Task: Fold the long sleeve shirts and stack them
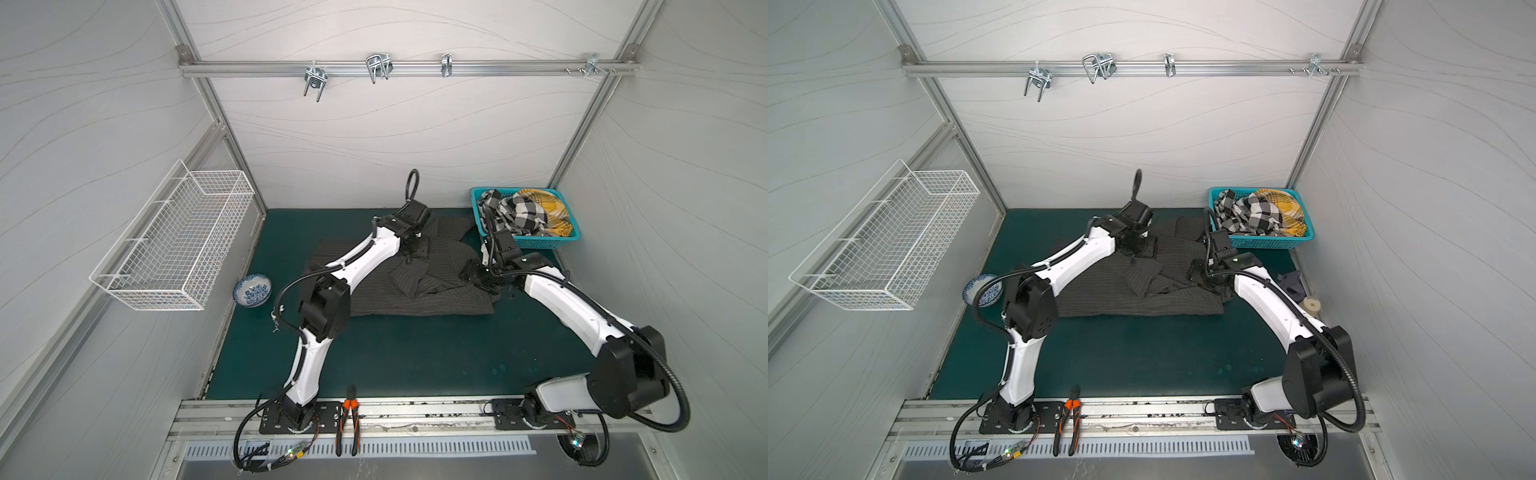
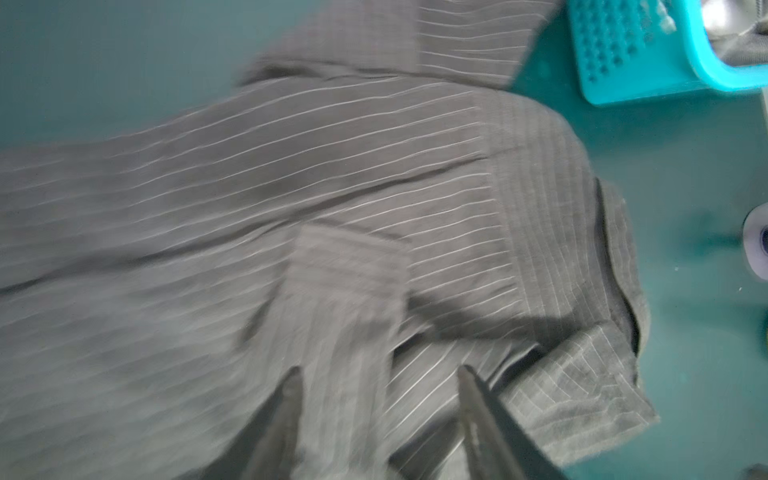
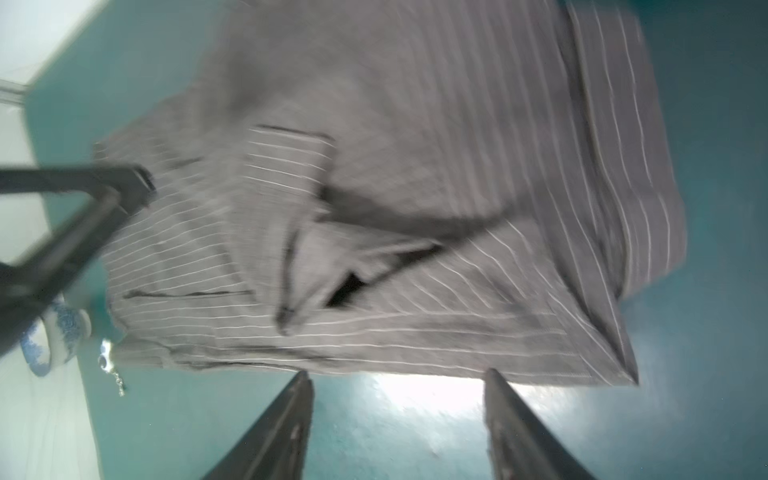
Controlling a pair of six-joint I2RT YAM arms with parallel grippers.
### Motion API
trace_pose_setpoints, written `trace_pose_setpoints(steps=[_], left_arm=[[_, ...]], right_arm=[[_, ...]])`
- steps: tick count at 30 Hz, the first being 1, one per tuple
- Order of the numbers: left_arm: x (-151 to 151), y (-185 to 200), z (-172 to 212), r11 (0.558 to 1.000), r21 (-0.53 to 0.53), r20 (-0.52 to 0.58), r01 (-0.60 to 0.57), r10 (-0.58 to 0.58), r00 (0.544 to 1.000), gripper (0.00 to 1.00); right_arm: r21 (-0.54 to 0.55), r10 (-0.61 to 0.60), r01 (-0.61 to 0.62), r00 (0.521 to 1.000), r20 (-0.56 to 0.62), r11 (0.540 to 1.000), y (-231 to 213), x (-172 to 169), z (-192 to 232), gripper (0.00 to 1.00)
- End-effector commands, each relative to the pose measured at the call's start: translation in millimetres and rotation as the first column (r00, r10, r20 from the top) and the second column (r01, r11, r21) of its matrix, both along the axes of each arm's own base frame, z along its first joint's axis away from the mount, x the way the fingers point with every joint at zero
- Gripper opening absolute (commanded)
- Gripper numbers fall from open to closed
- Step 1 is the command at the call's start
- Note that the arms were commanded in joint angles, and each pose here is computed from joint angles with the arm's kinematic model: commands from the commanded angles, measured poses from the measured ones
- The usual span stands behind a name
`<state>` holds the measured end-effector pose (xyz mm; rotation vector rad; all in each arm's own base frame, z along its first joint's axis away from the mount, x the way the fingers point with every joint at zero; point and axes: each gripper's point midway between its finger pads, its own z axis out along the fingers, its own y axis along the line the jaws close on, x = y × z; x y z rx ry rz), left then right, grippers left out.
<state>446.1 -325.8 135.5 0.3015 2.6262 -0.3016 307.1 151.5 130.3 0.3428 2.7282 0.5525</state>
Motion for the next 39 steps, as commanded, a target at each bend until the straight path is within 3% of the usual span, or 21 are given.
trace_pose_setpoints(steps=[1,6,13,18,24,26,28,33,36,39], left_arm=[[-6,0,-36,0.974,0.204,-0.048,0.099,-0.091,0.995,0.62],[-3,4,-67,0.95,0.297,-0.066,0.102,-0.087,0.994,0.59],[-9,-3,-93,0.942,0.31,-0.106,0.13,-0.102,0.989,0.53],[-3,-2,-98,0.944,0.319,-0.083,0.09,-0.067,0.994,0.33],[10,0,-72,0.952,0.307,0.007,0.008,-0.011,1.0,0.0],[16,1,-44,0.961,0.275,0.068,-0.043,0.025,0.997,0.0],[20,5,-6,0.969,0.229,0.142,-0.096,0.064,0.988,0.0],[18,36,108,0.974,0.035,0.331,-0.225,0.201,0.922,0.0],[6,59,152,0.963,-0.113,0.339,-0.244,0.268,0.902,0.0],[-7,73,163,0.94,-0.241,0.279,-0.243,0.307,0.91,0.0]], right_arm=[[0.07,-0.003,0.012,0.993,-0.119,0.997,-3,-19,-22,0.6],[0.105,0.002,0.012,0.991,-0.134,0.994,-10,-22,-30,0.52],[0.158,-0.006,0.033,0.986,-0.169,0.987,-14,-24,-41,0.43],[0.182,0.005,0.026,0.986,-0.169,0.983,-11,-26,-38,0.37],[0.18,0.005,0.024,0.986,-0.164,0.983,-12,-29,-36,0.35],[0.195,0.013,0.017,0.988,-0.152,0.981,-10,-29,-32,0.41],[0.219,0.016,0.014,0.991,-0.136,0.976,-7,-28,-25,0.55],[0.283,0.014,0.018,0.994,-0.109,0.959,2,-21,-5,0.79],[0.308,-0.006,0.046,0.992,-0.129,0.95,8,-13,3,0.88],[0.358,-0.01,0.057,0.991,-0.132,0.932,19,-3,10,0.89]])
